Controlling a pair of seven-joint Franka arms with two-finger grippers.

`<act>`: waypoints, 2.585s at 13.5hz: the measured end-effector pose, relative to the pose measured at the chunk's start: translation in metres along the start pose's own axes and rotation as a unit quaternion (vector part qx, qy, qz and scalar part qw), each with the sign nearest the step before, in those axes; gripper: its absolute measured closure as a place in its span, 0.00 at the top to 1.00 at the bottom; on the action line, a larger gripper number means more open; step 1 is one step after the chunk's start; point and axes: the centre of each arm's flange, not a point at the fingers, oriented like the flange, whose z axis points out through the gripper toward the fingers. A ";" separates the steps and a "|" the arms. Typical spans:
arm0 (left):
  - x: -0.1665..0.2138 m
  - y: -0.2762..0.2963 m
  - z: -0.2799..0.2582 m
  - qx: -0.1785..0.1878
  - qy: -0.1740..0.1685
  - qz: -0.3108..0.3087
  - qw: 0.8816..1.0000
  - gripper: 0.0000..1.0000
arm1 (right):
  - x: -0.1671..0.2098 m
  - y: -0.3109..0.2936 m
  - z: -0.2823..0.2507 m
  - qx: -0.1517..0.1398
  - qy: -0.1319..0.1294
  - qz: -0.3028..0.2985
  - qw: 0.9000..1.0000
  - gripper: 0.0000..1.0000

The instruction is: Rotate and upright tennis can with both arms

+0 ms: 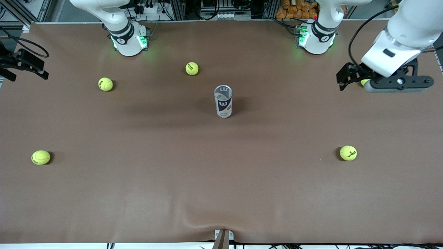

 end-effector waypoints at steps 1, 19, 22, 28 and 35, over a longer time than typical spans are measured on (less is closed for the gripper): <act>-0.001 -0.016 0.002 0.001 -0.001 0.008 1.000 1.00 | 0.000 0.000 0.000 0.000 0.000 0.000 1.000 1.00; 0.013 -0.104 0.017 -0.019 0.000 0.037 0.999 1.00 | 0.000 0.000 0.000 0.000 0.000 0.000 1.000 1.00; 0.013 -0.105 0.017 -0.019 -0.001 0.029 0.999 1.00 | 0.000 0.001 0.000 0.000 0.000 0.000 1.000 1.00; 0.014 -0.110 0.020 -0.019 -0.004 -0.016 1.000 1.00 | 0.000 0.001 0.000 0.000 0.000 -0.001 1.000 1.00; 0.015 -0.128 0.026 -0.020 -0.009 -0.041 0.999 1.00 | 0.000 0.000 -0.001 0.000 0.001 -0.001 1.000 1.00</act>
